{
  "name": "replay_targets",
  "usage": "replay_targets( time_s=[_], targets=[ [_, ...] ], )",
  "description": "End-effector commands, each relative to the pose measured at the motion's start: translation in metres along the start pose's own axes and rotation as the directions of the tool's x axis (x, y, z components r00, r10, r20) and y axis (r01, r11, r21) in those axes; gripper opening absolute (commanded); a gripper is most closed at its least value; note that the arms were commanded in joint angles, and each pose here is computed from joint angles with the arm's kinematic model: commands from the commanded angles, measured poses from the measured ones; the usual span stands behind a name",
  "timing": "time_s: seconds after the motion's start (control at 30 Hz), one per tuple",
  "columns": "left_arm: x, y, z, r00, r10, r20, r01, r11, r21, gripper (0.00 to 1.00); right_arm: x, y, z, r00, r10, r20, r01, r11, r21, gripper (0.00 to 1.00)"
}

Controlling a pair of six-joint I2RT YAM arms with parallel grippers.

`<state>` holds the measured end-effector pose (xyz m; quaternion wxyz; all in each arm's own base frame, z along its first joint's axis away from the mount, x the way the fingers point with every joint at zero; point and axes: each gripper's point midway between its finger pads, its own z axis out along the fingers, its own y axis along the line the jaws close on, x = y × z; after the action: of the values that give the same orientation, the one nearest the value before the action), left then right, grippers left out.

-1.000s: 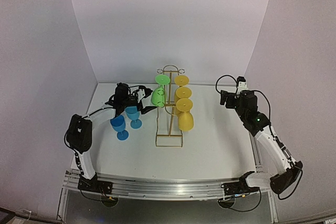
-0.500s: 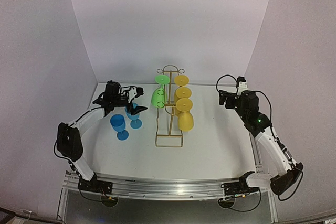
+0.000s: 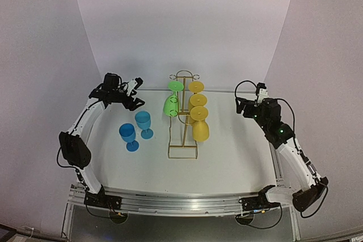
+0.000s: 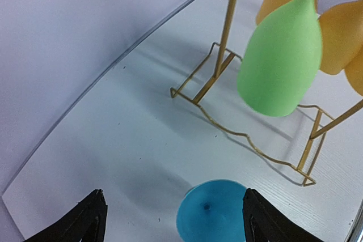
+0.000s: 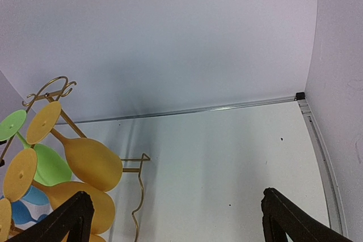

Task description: Place the wine glass upside down on the wine glass rack

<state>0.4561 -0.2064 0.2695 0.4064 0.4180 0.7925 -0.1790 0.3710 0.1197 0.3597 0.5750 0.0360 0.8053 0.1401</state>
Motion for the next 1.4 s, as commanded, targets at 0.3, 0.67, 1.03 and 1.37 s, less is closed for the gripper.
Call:
replay_targets(
  time_s=[0.3,0.67,1.03,1.37],
  targets=[
    [0.062,0.029,0.056,0.948,-0.019,-0.316,-0.026,0.990,-0.139,0.74,0.001,0.001,-0.010,0.998,0.065,-0.004,-0.065,0.998,-0.024,0.97],
    [0.083,0.021,0.075,0.936,0.025,-0.351,-0.063,0.993,-0.098,0.27,0.004,-0.004,-0.020,0.997,0.075,0.000,-0.075,0.997,-0.014,0.97],
    [0.037,0.037,0.026,0.960,0.075,-0.268,-0.144,0.959,-0.245,0.00,-0.004,-0.001,-0.025,0.996,0.090,0.015,-0.090,0.996,-0.026,0.98],
    [-0.113,0.051,-0.130,0.878,0.471,0.093,-0.241,0.600,-0.762,0.00,-0.037,0.020,-0.030,0.979,0.198,0.042,-0.192,0.975,-0.114,0.97]
  ],
)
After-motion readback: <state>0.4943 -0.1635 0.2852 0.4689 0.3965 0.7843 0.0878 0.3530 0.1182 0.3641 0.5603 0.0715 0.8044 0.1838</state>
